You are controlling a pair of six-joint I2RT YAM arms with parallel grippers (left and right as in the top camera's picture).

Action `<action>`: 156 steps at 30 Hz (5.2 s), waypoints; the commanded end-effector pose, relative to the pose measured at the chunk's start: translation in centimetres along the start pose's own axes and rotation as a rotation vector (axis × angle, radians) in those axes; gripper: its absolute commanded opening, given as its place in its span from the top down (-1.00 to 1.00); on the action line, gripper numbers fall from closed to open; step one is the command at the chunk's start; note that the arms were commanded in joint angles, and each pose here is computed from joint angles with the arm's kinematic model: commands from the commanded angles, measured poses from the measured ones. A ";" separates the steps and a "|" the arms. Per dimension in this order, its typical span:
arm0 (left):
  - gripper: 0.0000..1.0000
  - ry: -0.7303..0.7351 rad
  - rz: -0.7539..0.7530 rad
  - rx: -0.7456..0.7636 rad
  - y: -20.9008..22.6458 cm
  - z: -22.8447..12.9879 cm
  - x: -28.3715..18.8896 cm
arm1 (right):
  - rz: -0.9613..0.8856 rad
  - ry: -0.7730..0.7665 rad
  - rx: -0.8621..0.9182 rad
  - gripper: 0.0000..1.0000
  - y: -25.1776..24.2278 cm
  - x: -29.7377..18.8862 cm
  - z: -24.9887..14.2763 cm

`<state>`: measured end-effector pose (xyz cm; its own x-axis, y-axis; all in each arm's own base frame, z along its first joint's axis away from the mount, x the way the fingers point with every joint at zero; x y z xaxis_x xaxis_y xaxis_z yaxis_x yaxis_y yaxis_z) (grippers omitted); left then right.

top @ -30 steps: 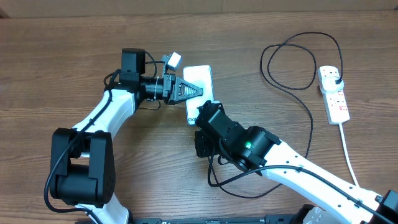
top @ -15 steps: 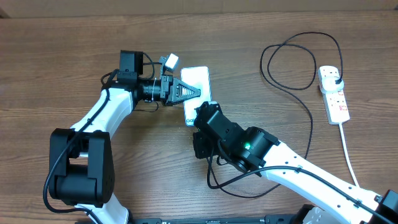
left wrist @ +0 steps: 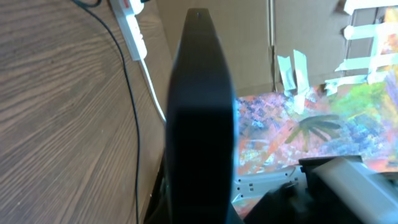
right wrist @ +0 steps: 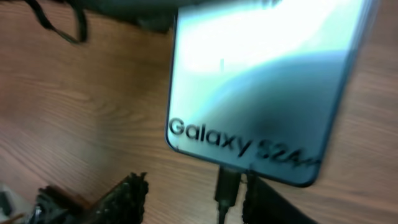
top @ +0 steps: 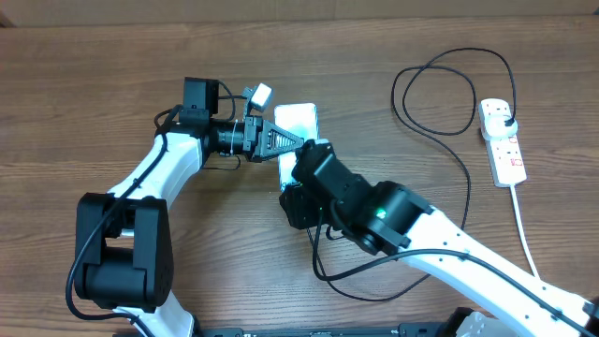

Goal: Plug charger to phone and switch on socket

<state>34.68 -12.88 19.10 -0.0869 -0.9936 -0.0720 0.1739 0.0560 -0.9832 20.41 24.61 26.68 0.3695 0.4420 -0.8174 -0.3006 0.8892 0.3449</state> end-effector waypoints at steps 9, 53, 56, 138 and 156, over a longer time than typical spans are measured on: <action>0.92 -0.113 0.299 -0.195 2.2 0.7 2.6 | -0.012 -0.085 0.003 -0.80 -0.7 -11.8 0.4; 0.30 0.015 0.473 -0.050 13.0 1.9 7.9 | -0.032 -0.209 0.116 -1.00 -6.4 -22.3 -6.2; 0.22 0.035 0.537 -0.089 13.5 1.1 7.7 | -0.047 -0.211 0.116 -1.00 -6.6 -22.0 -6.2; -1.00 -0.026 0.806 -0.197 14.5 1.3 5.7 | -0.377 -0.014 0.435 -1.00 -6.1 -15.1 -4.4; -0.99 -0.021 0.895 -0.251 13.8 1.6 5.5 | -0.380 -0.056 0.483 -1.00 -6.7 -16.3 -4.9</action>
<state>38.53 -19.61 9.09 -0.0175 -0.7296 -0.6836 0.0361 0.6828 -0.7297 12.20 11.38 35.13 0.3928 0.0861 -0.9156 0.2730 0.9398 0.2055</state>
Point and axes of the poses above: each gripper's point midway between its finger pads, its own x axis out along the fingers, its own y axis along the line the jaws close on, z = x × y, the point moved 9 cm from there along -x, back along the fingers, and after that the axes turned 2 degrees about -x, right-handed, at the moved point
